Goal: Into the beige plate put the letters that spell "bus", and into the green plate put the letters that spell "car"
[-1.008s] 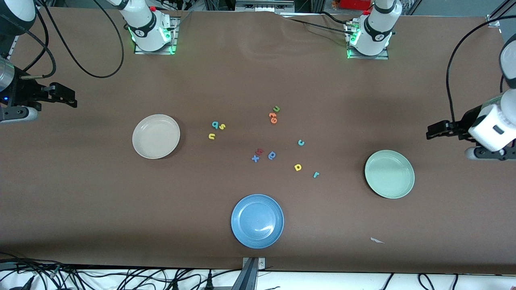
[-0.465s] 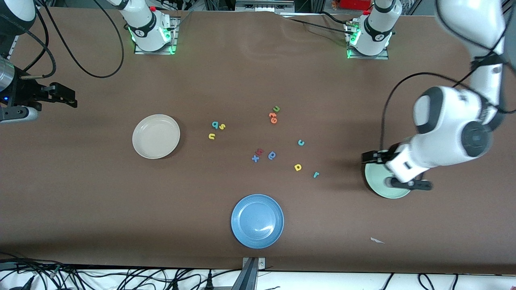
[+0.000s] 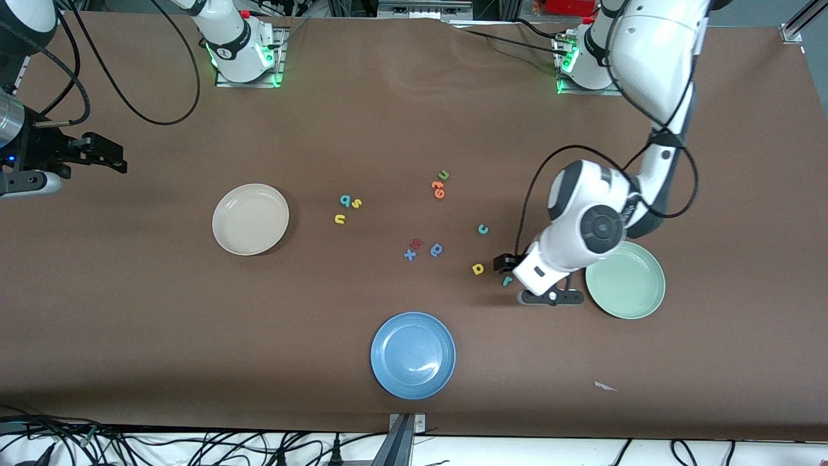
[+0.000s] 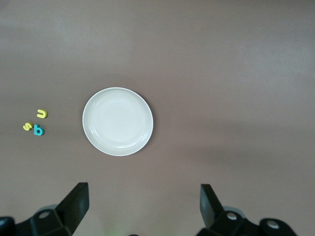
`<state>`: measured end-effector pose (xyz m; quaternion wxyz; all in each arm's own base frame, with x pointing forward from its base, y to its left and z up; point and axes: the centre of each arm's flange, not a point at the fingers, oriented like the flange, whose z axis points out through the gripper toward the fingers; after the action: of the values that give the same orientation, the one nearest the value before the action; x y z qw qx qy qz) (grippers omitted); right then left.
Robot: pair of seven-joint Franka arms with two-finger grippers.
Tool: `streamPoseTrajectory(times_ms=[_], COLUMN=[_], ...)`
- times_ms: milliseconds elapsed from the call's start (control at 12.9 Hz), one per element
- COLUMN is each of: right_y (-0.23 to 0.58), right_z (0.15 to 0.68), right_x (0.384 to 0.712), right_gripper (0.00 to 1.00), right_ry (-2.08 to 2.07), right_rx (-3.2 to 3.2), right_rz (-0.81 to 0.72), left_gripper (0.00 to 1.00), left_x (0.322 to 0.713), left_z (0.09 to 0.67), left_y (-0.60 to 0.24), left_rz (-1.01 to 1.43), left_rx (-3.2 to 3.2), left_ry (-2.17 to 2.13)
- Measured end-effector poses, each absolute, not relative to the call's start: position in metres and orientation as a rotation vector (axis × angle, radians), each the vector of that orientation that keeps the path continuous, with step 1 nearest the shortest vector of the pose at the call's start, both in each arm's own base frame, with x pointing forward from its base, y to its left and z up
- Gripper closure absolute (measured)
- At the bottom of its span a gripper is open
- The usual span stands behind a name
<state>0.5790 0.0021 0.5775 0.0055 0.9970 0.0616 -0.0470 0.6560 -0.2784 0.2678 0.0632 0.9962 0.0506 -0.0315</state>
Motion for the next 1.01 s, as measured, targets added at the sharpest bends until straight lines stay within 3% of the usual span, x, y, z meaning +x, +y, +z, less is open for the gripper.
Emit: streamPoseTrajectory(times_ms=[852, 1008], right_y=[0.007, 0.008], right_z=[0.541, 0.529], right_x=[0.593, 0.598], right_gripper=[0.00, 0.00], right_ry=[0.199, 0.199], right_rx=[3.120, 3.117], right_rz=[-0.224, -0.246], left_gripper=[0.00, 0.06], left_x=[0.633, 0.630], left_z=[0.181, 0.178], left_y=[-0.340, -0.345], left_rz=[-0.012, 0.008], left_rx=[2.967, 2.979], left_ry=[0.727, 0.759])
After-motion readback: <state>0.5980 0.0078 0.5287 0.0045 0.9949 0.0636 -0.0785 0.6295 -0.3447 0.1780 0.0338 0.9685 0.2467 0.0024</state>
